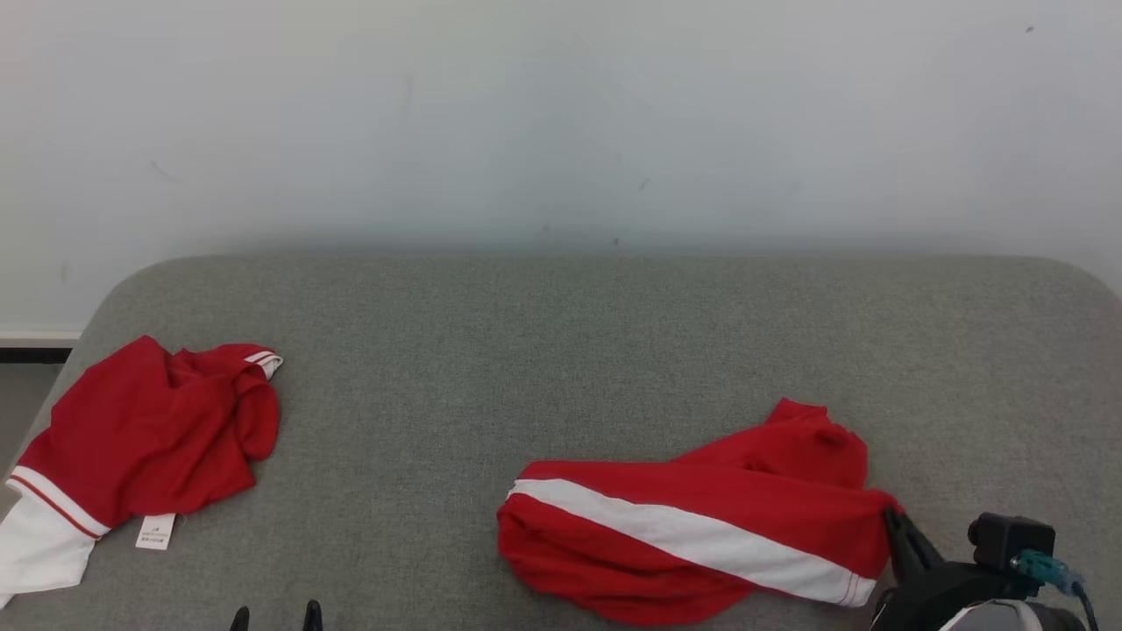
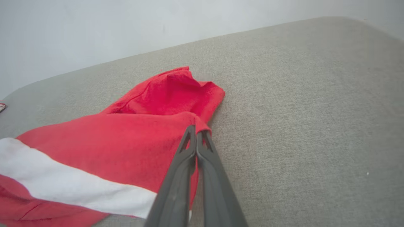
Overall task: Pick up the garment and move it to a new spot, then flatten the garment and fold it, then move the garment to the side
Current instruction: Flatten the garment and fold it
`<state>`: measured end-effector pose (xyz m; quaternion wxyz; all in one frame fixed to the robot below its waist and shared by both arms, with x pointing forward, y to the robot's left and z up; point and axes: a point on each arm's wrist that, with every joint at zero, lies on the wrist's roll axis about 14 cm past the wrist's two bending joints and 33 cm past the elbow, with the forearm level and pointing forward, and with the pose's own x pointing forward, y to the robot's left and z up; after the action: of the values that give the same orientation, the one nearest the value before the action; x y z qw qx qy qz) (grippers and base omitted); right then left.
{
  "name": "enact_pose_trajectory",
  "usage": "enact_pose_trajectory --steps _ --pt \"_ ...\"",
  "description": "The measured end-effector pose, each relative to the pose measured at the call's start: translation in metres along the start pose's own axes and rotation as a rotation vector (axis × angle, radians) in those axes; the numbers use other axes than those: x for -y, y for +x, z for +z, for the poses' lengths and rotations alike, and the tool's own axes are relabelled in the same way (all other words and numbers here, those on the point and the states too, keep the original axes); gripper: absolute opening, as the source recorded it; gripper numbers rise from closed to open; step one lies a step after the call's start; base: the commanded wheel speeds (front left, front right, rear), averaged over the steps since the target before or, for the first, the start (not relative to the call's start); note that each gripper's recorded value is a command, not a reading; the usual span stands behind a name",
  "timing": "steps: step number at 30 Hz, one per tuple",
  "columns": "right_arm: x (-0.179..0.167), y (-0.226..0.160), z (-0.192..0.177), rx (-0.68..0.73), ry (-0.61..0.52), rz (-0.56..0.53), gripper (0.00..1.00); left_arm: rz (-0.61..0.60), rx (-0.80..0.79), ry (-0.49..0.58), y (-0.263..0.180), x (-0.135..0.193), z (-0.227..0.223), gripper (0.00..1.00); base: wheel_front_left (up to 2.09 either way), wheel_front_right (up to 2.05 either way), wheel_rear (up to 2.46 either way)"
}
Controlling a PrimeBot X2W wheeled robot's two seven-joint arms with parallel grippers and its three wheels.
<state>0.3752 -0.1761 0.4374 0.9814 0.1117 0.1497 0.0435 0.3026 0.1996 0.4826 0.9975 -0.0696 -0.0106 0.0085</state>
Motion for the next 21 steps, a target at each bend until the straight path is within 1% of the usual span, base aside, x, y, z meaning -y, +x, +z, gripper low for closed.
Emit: enact_pose_trajectory --steps 6,9,13,17,21 --pt "0.012 0.014 0.033 0.071 -0.047 -0.030 0.00 -0.002 -0.005 0.004 0.000 0.001 -0.001 1.00 0.00 0.00 0.00" --pt "0.020 0.021 0.047 0.082 -0.077 -0.046 0.00 -0.007 -0.008 0.004 -0.001 0.003 -0.002 1.00 0.00 0.00 0.00" --pt "0.030 0.032 0.056 0.070 -0.108 -0.071 0.00 -0.013 -0.011 0.003 -0.003 0.006 -0.003 1.00 0.00 0.00 0.00" --pt "0.037 0.044 0.062 0.067 -0.124 -0.093 0.00 -0.002 -0.015 0.010 -0.005 0.002 -0.004 1.00 0.00 0.00 0.00" --pt "0.037 0.057 0.059 0.045 -0.133 -0.100 0.00 0.012 -0.024 0.018 -0.009 -0.003 -0.006 1.00 0.00 0.00 0.00"
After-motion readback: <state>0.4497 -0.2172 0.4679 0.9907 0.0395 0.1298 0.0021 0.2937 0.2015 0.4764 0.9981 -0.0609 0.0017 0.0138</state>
